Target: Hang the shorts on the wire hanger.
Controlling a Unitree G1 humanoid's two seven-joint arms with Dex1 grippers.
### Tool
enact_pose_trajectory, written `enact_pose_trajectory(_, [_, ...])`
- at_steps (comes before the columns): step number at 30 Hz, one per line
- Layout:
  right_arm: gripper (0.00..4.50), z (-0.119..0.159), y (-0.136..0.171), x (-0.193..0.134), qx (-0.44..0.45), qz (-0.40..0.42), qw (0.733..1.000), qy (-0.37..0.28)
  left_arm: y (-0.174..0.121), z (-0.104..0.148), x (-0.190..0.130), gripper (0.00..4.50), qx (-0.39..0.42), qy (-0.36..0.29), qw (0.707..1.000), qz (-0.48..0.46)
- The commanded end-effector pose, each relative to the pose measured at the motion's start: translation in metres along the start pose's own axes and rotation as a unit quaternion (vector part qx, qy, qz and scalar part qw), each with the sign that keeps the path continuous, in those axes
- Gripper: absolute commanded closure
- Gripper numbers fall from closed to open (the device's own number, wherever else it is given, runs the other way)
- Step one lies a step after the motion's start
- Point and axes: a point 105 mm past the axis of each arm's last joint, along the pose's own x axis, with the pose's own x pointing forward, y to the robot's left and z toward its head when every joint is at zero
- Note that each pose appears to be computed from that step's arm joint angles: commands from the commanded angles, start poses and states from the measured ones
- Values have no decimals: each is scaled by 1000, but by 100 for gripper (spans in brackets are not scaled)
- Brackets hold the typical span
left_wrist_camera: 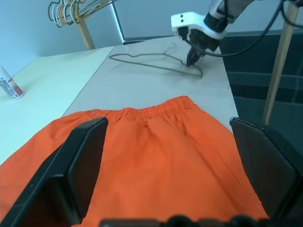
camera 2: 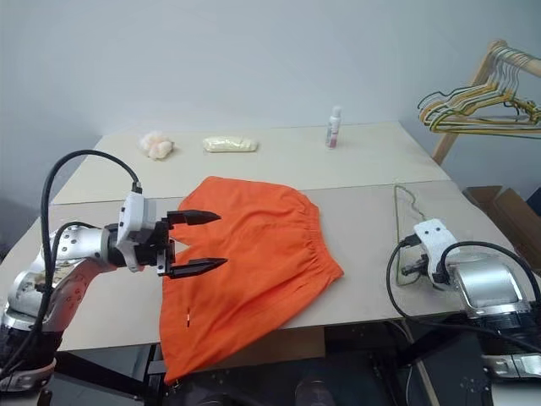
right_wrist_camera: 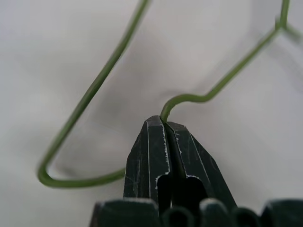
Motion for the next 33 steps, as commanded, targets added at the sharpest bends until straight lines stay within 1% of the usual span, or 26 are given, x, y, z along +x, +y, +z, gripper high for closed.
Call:
enact_pose_trajectory(1, [447,75,-14,-27,-237,-103,946,-193,18,18,13,0,30,-26,999,16])
enact_pose_trajectory(2, [447,84,-10,-31,-290,-110,924,-223,23,21,16,0,29,-32,999,22])
enact_pose_trajectory(3, [447,93,-3,-36,-353,-114,892,-260,29,25,21,0,27,-39,998,28])
enact_pose_trajectory(5, [447,102,11,-42,-477,-128,815,-304,44,35,30,0,25,-46,998,40])
enact_pose_trajectory(6, [447,105,18,-44,-525,-130,777,-323,51,40,34,0,23,-46,998,44])
enact_pose_trajectory(8, [447,108,26,-45,-591,-138,713,-351,65,46,40,0,15,-36,998,46])
enact_pose_trajectory(9, [447,109,29,-45,-606,-140,693,-363,69,47,43,0,12,-29,999,45])
enact_pose_trajectory(11, [447,116,31,-46,-626,-158,656,-390,77,43,47,0,7,5,999,34])
enact_pose_trajectory(13, [447,124,33,-51,-634,-172,630,-415,80,36,52,0,3,41,999,17])
enact_pose_trajectory(15, [447,129,34,-54,-636,-177,616,-430,81,26,57,0,0,76,997,3])
enact_pose_trajectory(19, [447,135,33,-57,-643,-180,601,-440,70,7,62,0,-2,132,989,-64])
enact_pose_trajectory(24, [447,144,30,-65,-643,-192,592,-446,65,-21,71,0,8,205,974,-92])
enact_pose_trajectory(27, [450,148,27,-67,-642,-198,593,-445,58,-28,70,56,9,218,969,-117])
enact_pose_trajectory(28, [450,149,25,-68,-642,-202,593,-442,56,-29,70,81,9,219,968,-125])
enact_pose_trajectory(31, [450,153,21,-70,-639,-212,593,-441,55,-31,70,180,7,219,968,-125])
enact_pose_trajectory(32, [450,154,21,-71,-639,-214,592,-442,56,-31,70,222,6,219,969,-118])
enact_pose_trajectory(33, [450,154,22,-72,-638,-214,592,-444,58,-31,71,246,3,218,970,-111])
